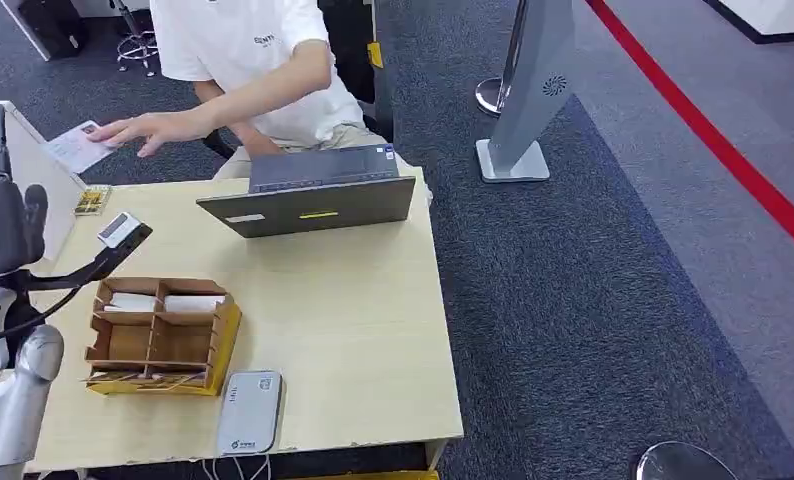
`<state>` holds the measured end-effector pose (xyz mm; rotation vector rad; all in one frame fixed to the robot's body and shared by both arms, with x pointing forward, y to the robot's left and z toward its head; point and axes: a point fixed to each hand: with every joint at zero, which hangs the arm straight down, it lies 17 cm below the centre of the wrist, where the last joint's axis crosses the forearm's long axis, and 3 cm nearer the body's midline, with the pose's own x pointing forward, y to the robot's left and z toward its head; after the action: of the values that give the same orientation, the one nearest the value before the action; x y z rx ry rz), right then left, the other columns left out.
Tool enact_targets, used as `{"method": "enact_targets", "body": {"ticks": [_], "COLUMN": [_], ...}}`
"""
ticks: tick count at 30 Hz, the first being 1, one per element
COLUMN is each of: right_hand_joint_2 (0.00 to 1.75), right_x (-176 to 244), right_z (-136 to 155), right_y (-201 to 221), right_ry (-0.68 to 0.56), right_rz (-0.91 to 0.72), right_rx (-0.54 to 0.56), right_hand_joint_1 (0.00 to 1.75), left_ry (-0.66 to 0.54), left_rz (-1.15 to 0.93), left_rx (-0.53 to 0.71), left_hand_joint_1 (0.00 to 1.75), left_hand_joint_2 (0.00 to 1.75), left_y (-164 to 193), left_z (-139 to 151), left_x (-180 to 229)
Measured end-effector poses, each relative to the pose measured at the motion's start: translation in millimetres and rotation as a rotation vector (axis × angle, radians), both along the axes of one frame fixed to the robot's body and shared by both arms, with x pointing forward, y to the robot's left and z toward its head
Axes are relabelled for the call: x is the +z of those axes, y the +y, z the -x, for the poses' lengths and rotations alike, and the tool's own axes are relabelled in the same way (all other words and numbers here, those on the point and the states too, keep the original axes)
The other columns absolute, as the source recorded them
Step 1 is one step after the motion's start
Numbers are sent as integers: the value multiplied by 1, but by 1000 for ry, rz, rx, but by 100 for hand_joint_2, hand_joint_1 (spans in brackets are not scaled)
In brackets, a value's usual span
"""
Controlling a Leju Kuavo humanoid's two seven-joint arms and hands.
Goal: Pass the card to the sensor for recognition and then transmit it.
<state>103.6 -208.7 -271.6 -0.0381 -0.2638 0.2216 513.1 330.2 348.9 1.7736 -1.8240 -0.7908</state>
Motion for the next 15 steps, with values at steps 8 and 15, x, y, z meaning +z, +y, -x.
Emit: {"method": "enact_targets", "body": {"ticks": [8,15], "right_hand_joint_2": [175,175], "right_x": [0,-1], "right_z": [2,4], "right_y": [0,-1], "right_ry": [-2,-1], "right_rz": [-4,-7], "right_rx": [-19,-49], "right_hand_joint_1": [0,0], "left_ry": [74,186], "left_rz": [13,12], "left_rx": [-18,-81], "left_hand_joint_1": [0,0], "left_hand_joint_2": [175,175], "left_y": [-7,-39], "left_z": [7,24], "left_x": [-33,-76]}}
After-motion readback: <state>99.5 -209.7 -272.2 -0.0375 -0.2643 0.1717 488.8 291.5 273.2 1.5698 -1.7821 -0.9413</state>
